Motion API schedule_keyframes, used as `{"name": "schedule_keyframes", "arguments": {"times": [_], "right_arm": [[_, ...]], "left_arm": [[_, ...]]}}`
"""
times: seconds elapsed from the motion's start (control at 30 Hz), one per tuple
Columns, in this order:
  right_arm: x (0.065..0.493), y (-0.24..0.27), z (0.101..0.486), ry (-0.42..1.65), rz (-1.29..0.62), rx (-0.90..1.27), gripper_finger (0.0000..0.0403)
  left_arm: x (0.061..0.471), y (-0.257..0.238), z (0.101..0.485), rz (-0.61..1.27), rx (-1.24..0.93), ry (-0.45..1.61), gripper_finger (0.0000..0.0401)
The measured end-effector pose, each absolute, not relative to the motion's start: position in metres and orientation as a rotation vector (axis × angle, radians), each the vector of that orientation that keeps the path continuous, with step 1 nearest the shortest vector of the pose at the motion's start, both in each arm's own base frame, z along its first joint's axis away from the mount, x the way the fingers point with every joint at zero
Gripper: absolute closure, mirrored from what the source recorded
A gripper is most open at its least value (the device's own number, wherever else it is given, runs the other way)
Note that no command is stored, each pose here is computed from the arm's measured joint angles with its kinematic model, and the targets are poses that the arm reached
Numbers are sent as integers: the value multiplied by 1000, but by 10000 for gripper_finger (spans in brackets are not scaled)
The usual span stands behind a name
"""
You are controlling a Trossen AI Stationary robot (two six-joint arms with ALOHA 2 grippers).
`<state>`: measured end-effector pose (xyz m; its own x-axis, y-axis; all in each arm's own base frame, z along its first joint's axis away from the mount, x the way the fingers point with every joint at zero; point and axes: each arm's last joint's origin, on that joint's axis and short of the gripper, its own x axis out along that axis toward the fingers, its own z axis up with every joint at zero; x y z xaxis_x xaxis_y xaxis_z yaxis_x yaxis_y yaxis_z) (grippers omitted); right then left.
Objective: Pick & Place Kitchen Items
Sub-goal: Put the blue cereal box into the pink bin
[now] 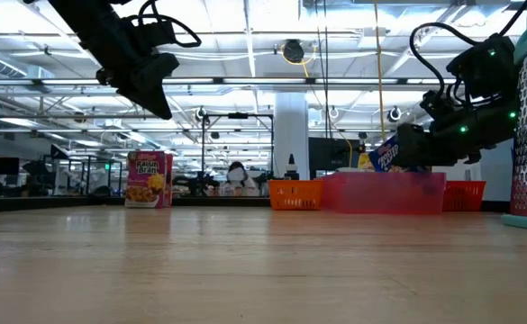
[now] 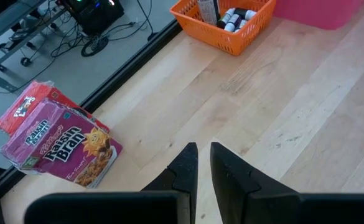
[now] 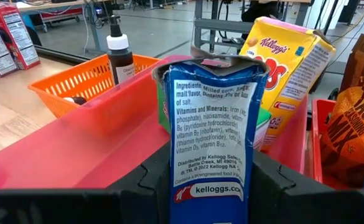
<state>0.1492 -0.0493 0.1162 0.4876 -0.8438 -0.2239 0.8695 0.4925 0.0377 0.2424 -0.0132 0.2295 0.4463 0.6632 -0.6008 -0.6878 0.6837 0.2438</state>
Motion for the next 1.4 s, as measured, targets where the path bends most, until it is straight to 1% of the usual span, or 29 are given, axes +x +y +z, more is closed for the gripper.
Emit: {"name": "schedule_keyframes", "arguments": {"times": [0.2, 0.3, 0.4, 0.67, 0.83, 0.93, 1.1, 1.4], "right_arm": [[149, -49, 115, 199, -1046, 149, 273], [149, -49, 115, 201, -1038, 150, 266], [149, -49, 115, 204, -1020, 155, 248], [149, -49, 113, 222, -1022, 148, 183], [149, -49, 114, 226, -1021, 136, 161], [149, -49, 115, 218, -1019, 132, 156], [151, -49, 119, 191, -1010, 103, 159], [153, -49, 134, 92, -994, 54, 154]], "left_arm": [[242, -13, 230, 837, -37, 727, 354], [242, -13, 230, 837, -37, 727, 354], [242, -13, 230, 837, -37, 727, 354], [242, -13, 230, 837, -37, 727, 354], [242, -13, 229, 837, -37, 727, 354], [242, -13, 229, 844, -44, 724, 354], [240, -6, 229, 892, -33, 736, 354], [227, 20, 224, 1086, -75, 796, 354]]}}
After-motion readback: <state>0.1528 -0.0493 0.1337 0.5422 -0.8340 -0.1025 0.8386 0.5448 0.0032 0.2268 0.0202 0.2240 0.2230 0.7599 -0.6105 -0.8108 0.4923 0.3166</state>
